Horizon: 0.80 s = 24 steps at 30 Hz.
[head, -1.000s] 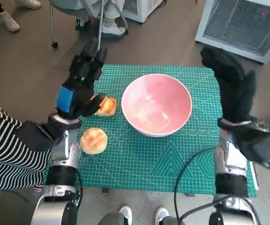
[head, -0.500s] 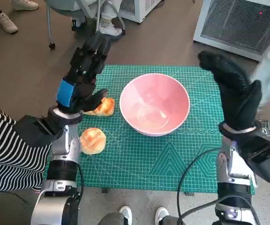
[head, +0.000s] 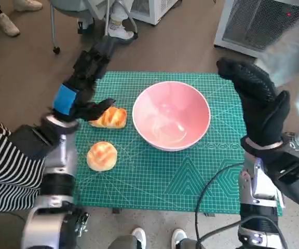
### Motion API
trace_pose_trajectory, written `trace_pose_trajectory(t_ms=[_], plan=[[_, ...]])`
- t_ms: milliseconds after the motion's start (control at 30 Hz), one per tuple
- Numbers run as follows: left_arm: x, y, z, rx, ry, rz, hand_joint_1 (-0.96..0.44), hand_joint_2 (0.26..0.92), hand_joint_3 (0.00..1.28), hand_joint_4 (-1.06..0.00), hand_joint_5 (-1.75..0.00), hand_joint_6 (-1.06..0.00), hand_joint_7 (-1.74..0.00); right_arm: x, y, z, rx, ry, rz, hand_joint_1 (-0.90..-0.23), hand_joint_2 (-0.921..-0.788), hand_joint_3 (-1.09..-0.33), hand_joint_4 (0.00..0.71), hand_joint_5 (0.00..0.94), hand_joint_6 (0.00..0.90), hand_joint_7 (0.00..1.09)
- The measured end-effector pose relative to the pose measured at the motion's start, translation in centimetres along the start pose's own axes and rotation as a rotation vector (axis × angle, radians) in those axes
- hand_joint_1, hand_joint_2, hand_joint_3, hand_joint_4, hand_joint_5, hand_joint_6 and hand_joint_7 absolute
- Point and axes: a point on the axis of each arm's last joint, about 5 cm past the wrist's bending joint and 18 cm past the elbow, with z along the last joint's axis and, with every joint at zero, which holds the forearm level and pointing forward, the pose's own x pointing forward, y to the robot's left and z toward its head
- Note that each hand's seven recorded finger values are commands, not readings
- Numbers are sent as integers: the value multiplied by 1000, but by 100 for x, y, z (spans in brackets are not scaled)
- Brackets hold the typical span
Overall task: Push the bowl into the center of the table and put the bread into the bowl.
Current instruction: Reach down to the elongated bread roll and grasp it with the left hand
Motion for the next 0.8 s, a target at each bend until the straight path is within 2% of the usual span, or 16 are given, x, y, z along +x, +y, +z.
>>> trace_pose_trajectory(t_ms=[33,100,167,333,367,433,533,800], plan=[[2,42,11,45,18,-9,-676,919,102,-86,-2,-117,-152,1,-1,2,-1,-1,0,-766,-921,-626,194,8,240,278],[23,152,43,159,65,-38,-622,878,43,-82,-1,-119,-118,4,-2,9,-2,-3,2,-766,-921,-626,194,8,233,278],[51,257,73,259,119,-79,-482,802,22,-82,-1,-126,-100,2,-1,13,-3,-3,3,-765,-921,-627,195,7,224,278],[133,465,139,402,219,-148,-259,731,7,-92,-5,-155,-86,-15,-3,14,-3,5,0,-757,-921,-633,195,6,215,281],[146,489,148,418,230,-156,-243,728,6,-93,-5,-158,-84,-17,-3,14,-2,6,0,-756,-921,-634,195,6,214,282],[175,522,157,442,256,-178,-104,721,4,-102,-5,-182,-71,-21,-3,14,-2,9,-2,-752,-921,-643,195,6,210,285],[222,550,156,464,317,-233,-14,719,4,-107,-2,-203,-55,-28,-2,10,0,14,-3,-751,-921,-652,194,4,204,288],[339,486,98,495,500,-386,89,727,6,-102,0,-232,-35,-67,2,7,4,33,-20,-753,-921,-666,186,0,193,294]])
